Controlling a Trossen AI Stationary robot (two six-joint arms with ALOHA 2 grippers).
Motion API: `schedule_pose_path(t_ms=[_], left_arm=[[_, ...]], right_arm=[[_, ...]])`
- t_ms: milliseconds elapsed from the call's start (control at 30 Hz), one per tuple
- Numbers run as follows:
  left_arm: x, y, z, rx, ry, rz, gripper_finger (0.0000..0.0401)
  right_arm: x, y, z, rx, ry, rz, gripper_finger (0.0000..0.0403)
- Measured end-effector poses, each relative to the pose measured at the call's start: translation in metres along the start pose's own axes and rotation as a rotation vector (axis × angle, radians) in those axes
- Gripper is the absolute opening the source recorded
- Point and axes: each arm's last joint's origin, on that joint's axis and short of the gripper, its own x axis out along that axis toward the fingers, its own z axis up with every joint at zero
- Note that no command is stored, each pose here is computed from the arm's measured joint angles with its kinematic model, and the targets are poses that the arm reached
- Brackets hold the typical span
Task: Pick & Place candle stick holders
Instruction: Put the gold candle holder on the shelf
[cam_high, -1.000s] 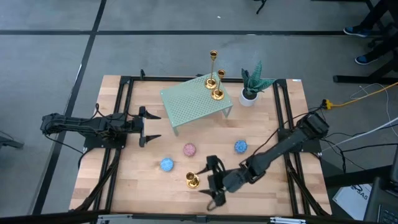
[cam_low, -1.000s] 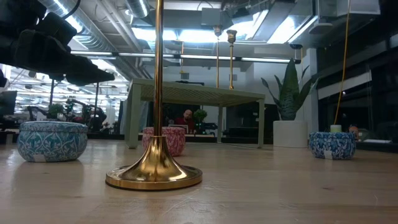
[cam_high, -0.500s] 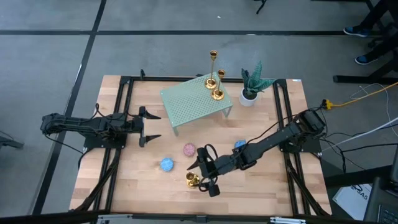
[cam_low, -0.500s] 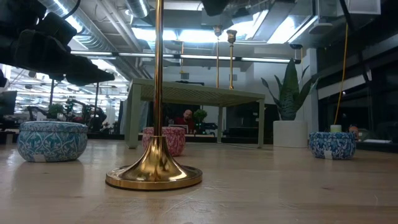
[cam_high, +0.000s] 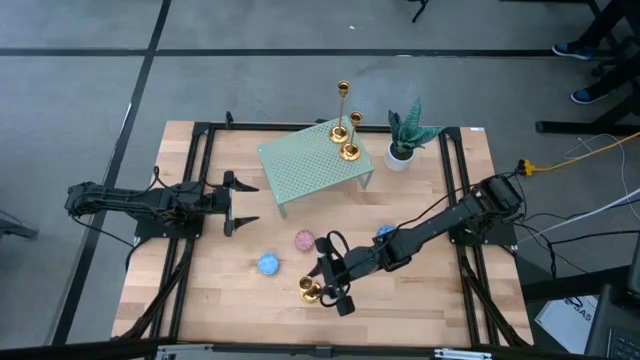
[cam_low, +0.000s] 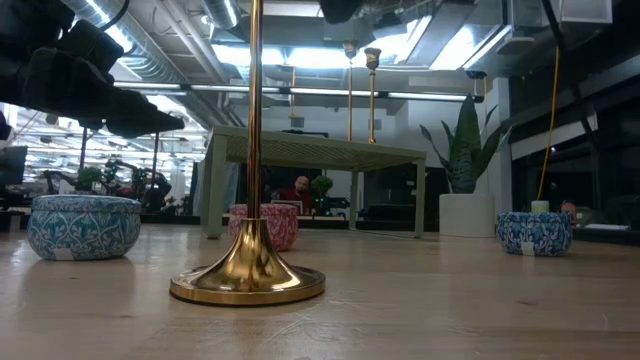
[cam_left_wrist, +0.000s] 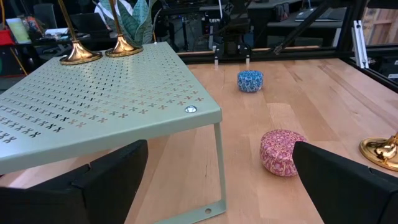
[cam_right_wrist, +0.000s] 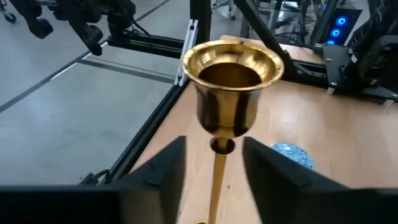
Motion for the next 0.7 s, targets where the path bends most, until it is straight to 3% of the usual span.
schedule_pose_path(t_ms=[167, 333, 600, 700], left_arm=[[0.0, 0.0, 0.0, 0.0, 0.0, 0.0, 0.04], [0.0, 0.0, 0.0, 0.0, 0.0, 0.0, 0.04], [0.0, 0.0, 0.0, 0.0, 0.0, 0.0, 0.04], [0.0, 0.0, 0.0, 0.0, 0.0, 0.0, 0.04]], right_arm=[[0.0, 0.0, -0.002, 0.002, 0.019, 0.01, 0.0078], [0.0, 0.004, -0.004, 0.007, 0.046, 0.132, 0.0016], [-0.008, 0.008, 0.0, 0.09, 0.067, 0.259, 0.0023], [-0.02, 0.009, 0.014, 0.083, 0.023, 0.294, 0.0012]])
